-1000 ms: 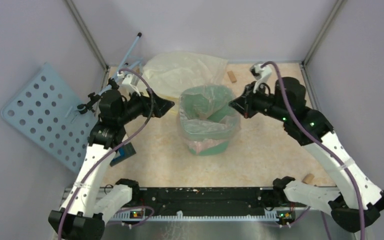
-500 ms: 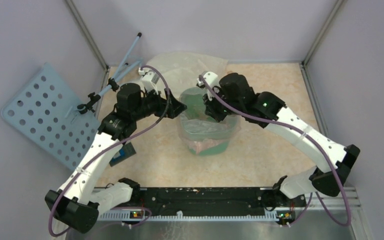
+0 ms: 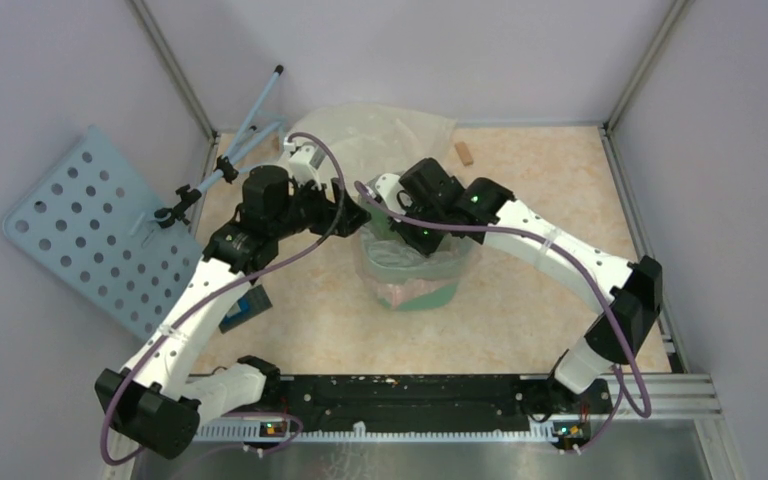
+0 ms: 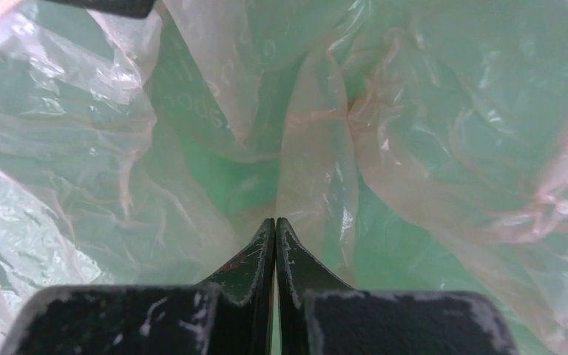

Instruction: Put the trash bags into the trash bin

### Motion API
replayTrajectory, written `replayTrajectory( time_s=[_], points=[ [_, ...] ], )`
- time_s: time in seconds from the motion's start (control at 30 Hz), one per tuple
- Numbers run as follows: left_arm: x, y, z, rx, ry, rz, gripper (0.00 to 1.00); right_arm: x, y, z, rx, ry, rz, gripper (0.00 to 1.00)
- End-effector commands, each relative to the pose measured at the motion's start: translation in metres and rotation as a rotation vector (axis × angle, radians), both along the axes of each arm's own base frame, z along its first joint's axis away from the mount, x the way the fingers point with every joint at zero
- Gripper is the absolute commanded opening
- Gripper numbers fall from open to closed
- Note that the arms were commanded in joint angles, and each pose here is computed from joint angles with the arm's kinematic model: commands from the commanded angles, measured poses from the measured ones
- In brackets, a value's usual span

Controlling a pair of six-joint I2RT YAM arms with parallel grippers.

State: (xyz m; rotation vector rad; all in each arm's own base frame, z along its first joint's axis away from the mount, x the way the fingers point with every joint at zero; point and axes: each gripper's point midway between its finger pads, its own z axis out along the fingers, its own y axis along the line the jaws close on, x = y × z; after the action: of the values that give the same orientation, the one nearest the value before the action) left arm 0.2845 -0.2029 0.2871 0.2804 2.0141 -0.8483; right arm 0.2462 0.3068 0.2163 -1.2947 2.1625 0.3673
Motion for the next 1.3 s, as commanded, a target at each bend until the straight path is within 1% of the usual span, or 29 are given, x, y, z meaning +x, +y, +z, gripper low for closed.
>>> replayTrajectory(
  time_s=[0.0,0.2,0.4,0.5,0.63,0.8,0.93,1.1,1.27],
  points=[
    [0.003,-0.002,-0.003,-0.011,-0.022,-0.003,0.78,-0.003,0.000,-0.013,-0.005,0.027,0.031,0.00],
    [0.009,-0.007,-0.018,-0.006,0.005,-0.013,0.76,-0.001,-0.008,-0.041,-0.015,0.095,0.006,0.00],
    [0.011,-0.008,-0.023,0.004,0.007,-0.019,0.73,-0.003,-0.012,-0.067,-0.061,0.156,0.003,0.00],
    [0.011,-0.008,-0.023,0.003,0.002,-0.018,0.69,-0.006,-0.010,-0.075,-0.071,0.183,0.011,0.00],
    [0.011,-0.009,-0.024,0.001,0.003,-0.025,0.65,-0.008,-0.011,-0.085,-0.082,0.202,0.008,0.00],
    [0.011,-0.007,-0.023,0.005,0.000,-0.017,0.63,-0.007,-0.020,-0.102,-0.120,0.204,-0.028,0.00],
    [0.011,-0.007,-0.025,0.008,0.005,-0.017,0.62,-0.005,-0.025,-0.112,-0.113,0.218,-0.054,0.00],
    [0.010,-0.007,-0.024,0.004,0.005,-0.016,0.62,-0.004,-0.029,-0.123,-0.121,0.240,-0.068,0.00],
    [0.009,-0.008,-0.015,-0.010,-0.008,-0.022,0.68,-0.005,-0.027,-0.125,-0.123,0.262,-0.070,0.00]
  ],
)
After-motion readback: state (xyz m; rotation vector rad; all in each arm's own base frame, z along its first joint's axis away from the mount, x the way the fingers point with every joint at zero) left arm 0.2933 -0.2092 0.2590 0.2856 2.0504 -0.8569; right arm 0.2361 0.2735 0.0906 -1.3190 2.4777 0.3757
